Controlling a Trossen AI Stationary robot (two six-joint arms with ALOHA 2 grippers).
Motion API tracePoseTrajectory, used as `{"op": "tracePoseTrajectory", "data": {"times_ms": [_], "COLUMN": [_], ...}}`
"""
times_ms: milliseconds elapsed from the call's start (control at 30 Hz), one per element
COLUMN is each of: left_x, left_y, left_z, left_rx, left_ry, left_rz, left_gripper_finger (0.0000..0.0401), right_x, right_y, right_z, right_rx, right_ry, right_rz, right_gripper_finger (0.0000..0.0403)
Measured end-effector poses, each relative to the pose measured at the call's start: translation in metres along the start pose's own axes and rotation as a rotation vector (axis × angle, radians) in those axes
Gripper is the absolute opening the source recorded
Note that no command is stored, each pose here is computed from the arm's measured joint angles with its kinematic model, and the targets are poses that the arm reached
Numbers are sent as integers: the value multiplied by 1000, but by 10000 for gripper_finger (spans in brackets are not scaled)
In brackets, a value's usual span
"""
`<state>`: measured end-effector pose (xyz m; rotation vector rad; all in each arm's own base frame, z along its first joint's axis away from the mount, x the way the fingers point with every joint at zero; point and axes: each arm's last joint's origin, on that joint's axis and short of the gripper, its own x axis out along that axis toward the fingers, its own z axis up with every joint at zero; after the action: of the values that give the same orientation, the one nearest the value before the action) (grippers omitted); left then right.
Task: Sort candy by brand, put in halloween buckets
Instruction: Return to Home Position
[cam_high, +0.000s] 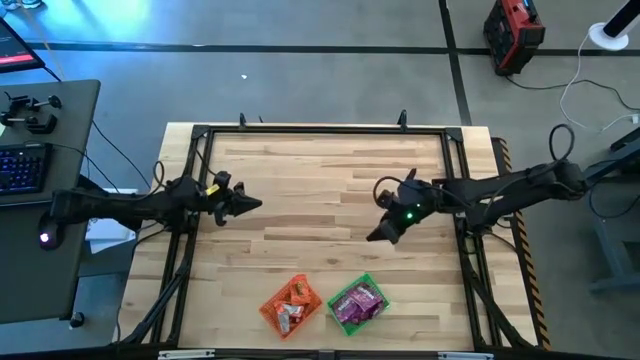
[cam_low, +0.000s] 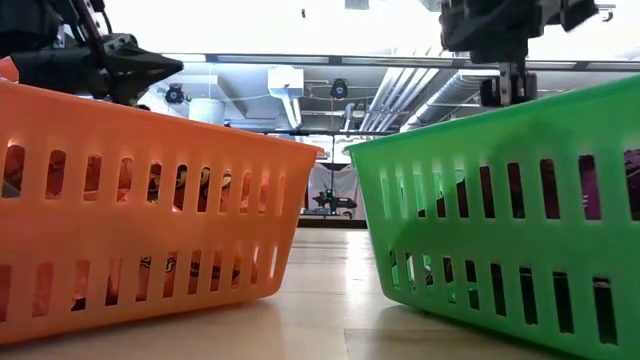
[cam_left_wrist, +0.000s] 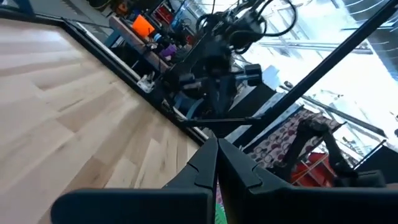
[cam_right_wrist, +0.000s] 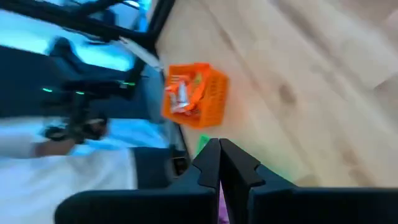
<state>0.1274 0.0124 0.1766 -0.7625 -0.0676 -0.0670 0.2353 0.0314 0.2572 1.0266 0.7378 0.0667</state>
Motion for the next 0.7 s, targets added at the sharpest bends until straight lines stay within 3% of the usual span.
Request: {"op": "tracePoseTrajectory", "data": {"times_ms": [167,467,700], "left_x": [-2,-2,-2], "left_y": [-2,-2,-2], "left_z": [1,1,1], "left_rx": [-36,14,14], "left_ry": [-3,-1,-1], "left_rz": [-20,-22,-23], "left_gripper_finger": [0,0,0], "right_x": [4,-48,-65], "right_y": [-19,-22,-59], "right_z": [-12,-23,-57], "right_rx": [99,-115,-153], "right_ry": [-25,-358,-440], "right_rz": [115,74,108], "right_gripper_finger": [0,0,0]}}
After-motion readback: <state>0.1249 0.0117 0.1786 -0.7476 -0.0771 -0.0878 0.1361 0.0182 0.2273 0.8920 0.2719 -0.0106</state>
